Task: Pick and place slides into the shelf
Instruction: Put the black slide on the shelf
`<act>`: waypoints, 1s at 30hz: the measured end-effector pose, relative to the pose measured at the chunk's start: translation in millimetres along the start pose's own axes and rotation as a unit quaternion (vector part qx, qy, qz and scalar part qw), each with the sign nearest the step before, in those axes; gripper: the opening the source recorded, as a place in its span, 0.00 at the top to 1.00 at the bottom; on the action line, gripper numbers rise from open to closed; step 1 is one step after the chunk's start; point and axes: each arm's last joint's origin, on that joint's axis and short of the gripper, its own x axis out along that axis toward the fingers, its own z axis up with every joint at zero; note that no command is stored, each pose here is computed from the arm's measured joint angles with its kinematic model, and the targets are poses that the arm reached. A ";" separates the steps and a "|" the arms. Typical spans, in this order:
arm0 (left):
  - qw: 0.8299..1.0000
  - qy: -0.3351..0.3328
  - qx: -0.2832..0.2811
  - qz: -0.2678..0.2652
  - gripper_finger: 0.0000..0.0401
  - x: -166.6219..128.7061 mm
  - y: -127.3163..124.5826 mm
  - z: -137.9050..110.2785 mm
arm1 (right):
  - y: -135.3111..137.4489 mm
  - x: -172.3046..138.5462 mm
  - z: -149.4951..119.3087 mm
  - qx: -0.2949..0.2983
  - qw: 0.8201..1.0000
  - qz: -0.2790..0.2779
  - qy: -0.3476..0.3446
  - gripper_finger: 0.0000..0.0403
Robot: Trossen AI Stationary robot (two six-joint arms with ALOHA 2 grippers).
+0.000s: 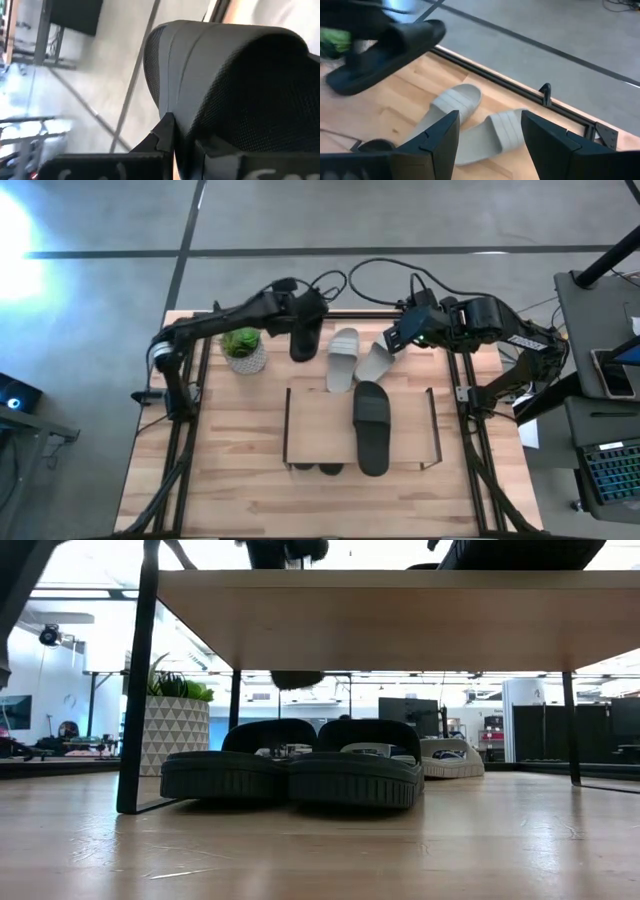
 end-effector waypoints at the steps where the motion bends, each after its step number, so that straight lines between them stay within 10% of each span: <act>1: 1.000 -0.013 -0.006 -0.006 1.00 -14.2 -2.8 1.0 | -0.8 0.2 0.6 0.006 1.000 -0.004 -0.004 0.49; 10: 0.991 -0.122 0.021 -0.048 1.00 -122.4 -68.9 8.9 | -5.9 2.0 5.4 0.061 0.997 -0.028 -0.027 0.49; 17: 0.994 -0.052 0.053 -0.084 1.00 -133.3 -120.1 -5.7 | -4.6 2.0 3.9 0.060 0.998 -0.007 -0.002 0.49; 30: 0.985 -0.007 -0.053 -0.163 1.00 -159.4 -178.4 16.6 | -9.5 -3.5 2.9 -0.020 1.000 0.017 0.014 0.49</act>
